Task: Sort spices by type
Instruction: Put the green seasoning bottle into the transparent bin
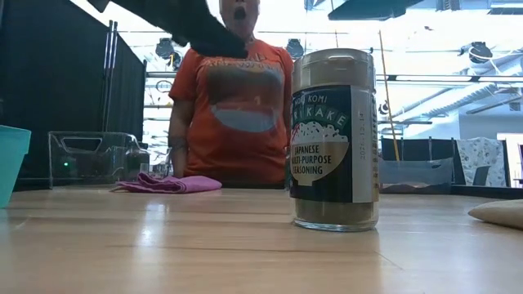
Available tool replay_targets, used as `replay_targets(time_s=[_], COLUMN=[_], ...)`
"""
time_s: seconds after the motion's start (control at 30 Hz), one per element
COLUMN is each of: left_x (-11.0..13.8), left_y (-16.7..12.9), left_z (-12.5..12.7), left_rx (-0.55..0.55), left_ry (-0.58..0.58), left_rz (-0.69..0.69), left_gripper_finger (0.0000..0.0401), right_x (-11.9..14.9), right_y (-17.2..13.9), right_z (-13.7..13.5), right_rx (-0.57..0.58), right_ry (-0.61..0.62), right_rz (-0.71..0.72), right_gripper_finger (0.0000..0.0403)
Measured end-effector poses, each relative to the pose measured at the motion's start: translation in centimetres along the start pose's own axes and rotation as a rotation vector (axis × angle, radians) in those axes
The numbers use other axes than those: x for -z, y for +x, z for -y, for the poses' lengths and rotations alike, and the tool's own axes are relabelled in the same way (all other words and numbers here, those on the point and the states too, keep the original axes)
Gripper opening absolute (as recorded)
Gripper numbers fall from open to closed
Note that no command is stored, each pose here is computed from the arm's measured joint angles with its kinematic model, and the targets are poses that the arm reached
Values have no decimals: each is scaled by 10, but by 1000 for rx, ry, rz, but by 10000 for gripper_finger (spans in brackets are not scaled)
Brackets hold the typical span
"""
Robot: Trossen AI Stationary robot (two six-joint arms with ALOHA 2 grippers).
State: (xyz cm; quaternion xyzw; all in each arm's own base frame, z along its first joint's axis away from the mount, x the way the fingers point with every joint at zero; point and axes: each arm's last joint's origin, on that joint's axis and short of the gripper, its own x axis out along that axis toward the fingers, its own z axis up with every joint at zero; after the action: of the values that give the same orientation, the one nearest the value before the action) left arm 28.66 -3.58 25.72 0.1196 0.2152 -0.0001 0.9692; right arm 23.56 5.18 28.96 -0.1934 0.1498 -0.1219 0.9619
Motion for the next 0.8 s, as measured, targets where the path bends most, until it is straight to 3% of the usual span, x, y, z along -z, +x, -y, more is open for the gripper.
replay_targets(time_s=[0.27,0.4,0.53,0.8], left_x=[-7,0,13,34], left_y=[-37,-55,-72,-108], left_z=[-18,-20,-21,-26], left_rx=[-49,-77,-109,-219], left_ry=[-21,-13,-79,-259], left_rz=[144,163,184,94], left_gripper_finger=[231,231,231,231], right_x=[5,8,2,-2], right_y=[-20,-33,-47,-58], right_z=[12,18,28,45], right_rx=[9,-10,-30,88], right_ry=[-2,16,65,367], right_rz=[121,219,351,407], right_gripper_finger=[0,0,0,0])
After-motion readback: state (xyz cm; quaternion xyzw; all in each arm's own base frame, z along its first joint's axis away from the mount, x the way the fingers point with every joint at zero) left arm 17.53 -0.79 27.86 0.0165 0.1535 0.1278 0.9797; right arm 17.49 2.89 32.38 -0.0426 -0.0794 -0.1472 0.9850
